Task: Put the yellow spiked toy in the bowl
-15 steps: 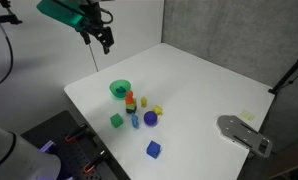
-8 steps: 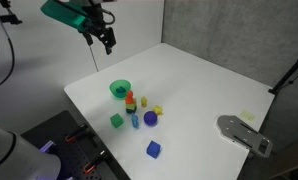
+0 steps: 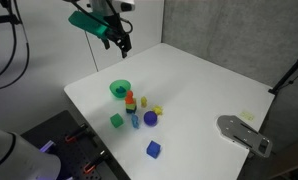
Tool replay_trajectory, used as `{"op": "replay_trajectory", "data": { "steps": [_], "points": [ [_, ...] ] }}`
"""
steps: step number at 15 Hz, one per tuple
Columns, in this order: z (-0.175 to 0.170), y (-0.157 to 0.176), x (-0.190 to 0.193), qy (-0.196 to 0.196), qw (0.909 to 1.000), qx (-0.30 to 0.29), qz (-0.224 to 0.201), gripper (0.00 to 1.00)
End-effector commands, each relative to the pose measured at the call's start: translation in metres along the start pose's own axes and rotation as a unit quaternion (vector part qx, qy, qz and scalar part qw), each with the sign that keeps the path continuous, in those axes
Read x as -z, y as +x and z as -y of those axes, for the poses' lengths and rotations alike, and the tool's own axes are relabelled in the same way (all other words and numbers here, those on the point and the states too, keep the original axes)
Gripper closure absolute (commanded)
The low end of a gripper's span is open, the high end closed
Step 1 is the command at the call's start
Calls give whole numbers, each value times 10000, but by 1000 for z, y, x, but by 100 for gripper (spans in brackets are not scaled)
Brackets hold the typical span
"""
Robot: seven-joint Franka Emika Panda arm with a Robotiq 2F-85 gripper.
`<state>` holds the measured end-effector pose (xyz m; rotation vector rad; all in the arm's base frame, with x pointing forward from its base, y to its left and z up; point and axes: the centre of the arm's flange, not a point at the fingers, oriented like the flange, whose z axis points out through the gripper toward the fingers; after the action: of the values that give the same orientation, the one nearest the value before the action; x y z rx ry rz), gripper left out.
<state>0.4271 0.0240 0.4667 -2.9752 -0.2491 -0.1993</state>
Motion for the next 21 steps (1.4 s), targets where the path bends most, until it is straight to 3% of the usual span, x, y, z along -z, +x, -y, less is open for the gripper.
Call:
{"op": "replay_trajectory", "data": {
  "steps": [1, 12, 21],
  "points": [
    [-20, 33, -23, -224, 9994, -248, 111, 0],
    [-108, 70, -115, -913, 9888, -1025, 580, 0],
    [-141, 105, -207, -1338, 9860, -662, 740, 0]
  ]
}}
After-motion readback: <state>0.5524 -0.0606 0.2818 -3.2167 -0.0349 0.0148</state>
